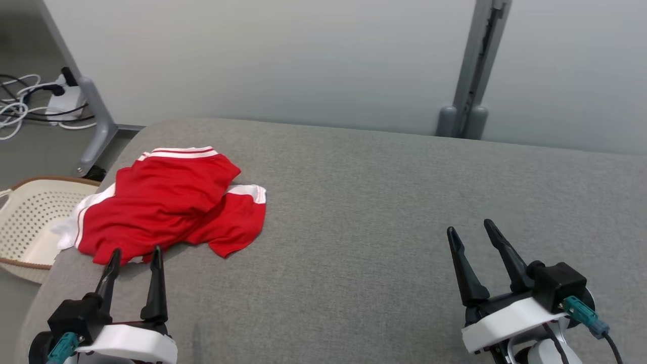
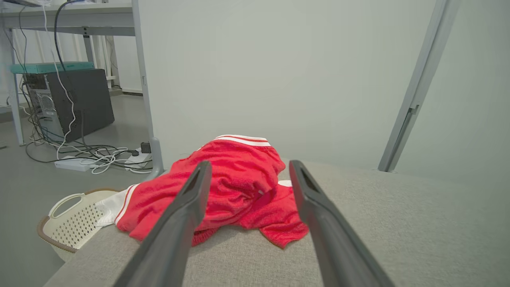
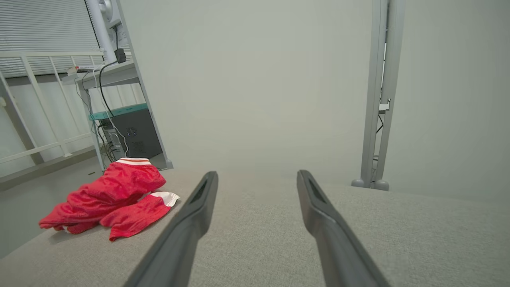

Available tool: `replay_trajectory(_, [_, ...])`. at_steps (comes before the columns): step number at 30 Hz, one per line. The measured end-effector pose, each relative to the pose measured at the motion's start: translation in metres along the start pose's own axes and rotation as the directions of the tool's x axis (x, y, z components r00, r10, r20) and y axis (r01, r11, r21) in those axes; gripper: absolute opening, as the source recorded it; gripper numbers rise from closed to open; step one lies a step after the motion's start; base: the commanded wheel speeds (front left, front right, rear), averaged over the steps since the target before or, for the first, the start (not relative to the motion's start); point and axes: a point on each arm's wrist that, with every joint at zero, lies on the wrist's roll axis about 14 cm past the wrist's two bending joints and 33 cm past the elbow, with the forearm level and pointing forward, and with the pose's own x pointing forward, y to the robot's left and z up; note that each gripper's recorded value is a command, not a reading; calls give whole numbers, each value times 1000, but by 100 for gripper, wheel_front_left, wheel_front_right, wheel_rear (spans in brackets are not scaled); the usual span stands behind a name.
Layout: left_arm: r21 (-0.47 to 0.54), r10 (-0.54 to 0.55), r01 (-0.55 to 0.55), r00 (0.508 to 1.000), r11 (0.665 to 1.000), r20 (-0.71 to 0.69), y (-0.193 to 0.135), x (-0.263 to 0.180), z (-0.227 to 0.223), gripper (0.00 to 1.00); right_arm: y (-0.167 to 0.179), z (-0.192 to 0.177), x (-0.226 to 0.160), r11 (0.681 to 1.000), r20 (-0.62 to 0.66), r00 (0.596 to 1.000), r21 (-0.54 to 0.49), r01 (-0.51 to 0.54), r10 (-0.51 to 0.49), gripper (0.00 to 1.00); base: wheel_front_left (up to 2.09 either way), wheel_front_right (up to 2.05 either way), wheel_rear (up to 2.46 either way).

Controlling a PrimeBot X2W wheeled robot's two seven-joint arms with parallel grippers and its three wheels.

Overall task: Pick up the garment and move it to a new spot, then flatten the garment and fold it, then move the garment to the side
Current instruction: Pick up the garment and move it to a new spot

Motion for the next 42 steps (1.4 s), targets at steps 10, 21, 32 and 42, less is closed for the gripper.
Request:
replay_trajectory(10, [2,146,-146,989,989,13,48,-30,5,100,45,-15,18,990,-37,990,36,-136,137,100,0,0,0])
replay_trajectory(21, [-1,238,-238,971,971,12,76,-56,5,100,79,-24,27,971,-57,970,64,-232,236,100,0,0,0])
replay_trajectory(32, [-40,175,-176,984,984,-29,68,-35,10,100,78,-29,24,971,-70,970,77,-226,232,100,0,0,0])
replay_trajectory(42, [-11,88,-92,979,996,-182,81,30,32,100,52,-34,28,984,-77,983,83,-161,167,100,0,0,0])
